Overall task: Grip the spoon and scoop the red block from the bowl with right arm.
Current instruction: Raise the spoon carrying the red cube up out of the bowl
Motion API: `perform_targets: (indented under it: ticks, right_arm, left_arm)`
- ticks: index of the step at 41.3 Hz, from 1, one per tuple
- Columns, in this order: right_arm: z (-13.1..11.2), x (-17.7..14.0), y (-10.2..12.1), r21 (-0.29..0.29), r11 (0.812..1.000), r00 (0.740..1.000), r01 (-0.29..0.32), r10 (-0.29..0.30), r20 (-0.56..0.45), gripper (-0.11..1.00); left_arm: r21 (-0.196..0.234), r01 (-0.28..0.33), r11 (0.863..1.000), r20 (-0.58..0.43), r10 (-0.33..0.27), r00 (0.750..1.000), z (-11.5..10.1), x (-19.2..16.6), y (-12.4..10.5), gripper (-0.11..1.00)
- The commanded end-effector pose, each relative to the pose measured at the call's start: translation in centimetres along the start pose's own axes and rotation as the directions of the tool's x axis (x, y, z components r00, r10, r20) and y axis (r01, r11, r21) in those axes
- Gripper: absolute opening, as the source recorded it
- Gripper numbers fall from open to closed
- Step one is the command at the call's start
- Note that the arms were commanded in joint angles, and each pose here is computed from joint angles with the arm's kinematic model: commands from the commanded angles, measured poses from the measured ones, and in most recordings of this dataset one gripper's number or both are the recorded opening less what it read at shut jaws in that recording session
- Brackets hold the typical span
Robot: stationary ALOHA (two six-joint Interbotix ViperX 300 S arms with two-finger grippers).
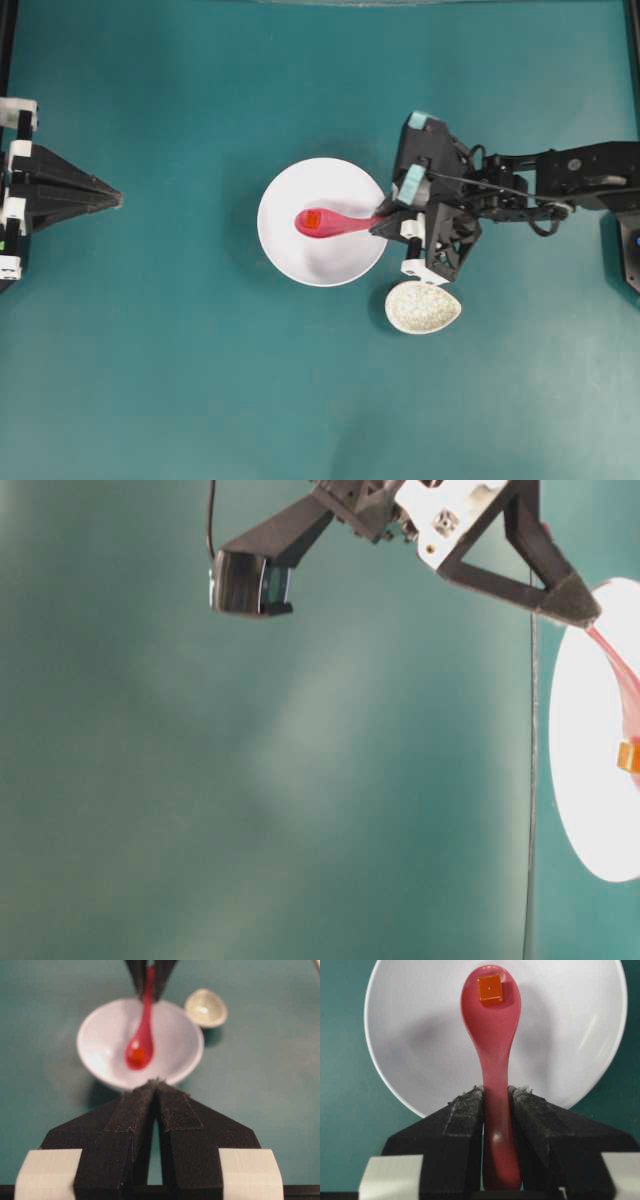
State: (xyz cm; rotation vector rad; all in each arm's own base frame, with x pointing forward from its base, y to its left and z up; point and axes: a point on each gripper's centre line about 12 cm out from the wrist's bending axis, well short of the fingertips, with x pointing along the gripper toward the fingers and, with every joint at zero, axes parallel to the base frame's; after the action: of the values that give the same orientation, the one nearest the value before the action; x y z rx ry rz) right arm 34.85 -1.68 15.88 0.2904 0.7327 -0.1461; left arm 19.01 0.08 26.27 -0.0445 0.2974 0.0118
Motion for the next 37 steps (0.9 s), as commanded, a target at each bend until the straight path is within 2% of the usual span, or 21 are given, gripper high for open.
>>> perform_targets:
  ticks: [1,12,29,37]
  right_arm:
    - [1.1,-1.1,0.3,0.001,1.0,0.997,-0.017,0.016,0.078,0.24]
    - [0.8,-2.1,0.0,0.007,1.0,0.989,-0.024,0.023,0.149,0.24]
    - [0.8,-2.1,0.1,0.01,1.0,0.989,-0.025,0.023,0.149,0.24]
    - [1.6,-2.9,0.3,0.008,0.999,0.983,-0.034,0.032,0.18,0.24]
  left_arm:
    - [0.0,0.003,1.0,0.032,-0.003,0.999,1.3,-0.1,-0.1,-0.01]
    - [0.0,0.003,1.0,0.032,-0.003,0.999,1.3,-0.1,-0.1,-0.01]
    - [0.0,0.003,1.0,0.032,-0.003,0.999,1.3,-0.1,-0.1,-0.01]
    - [0.0,0.003,1.0,0.034,-0.003,0.999,1.3,-0.1,-0.1,-0.01]
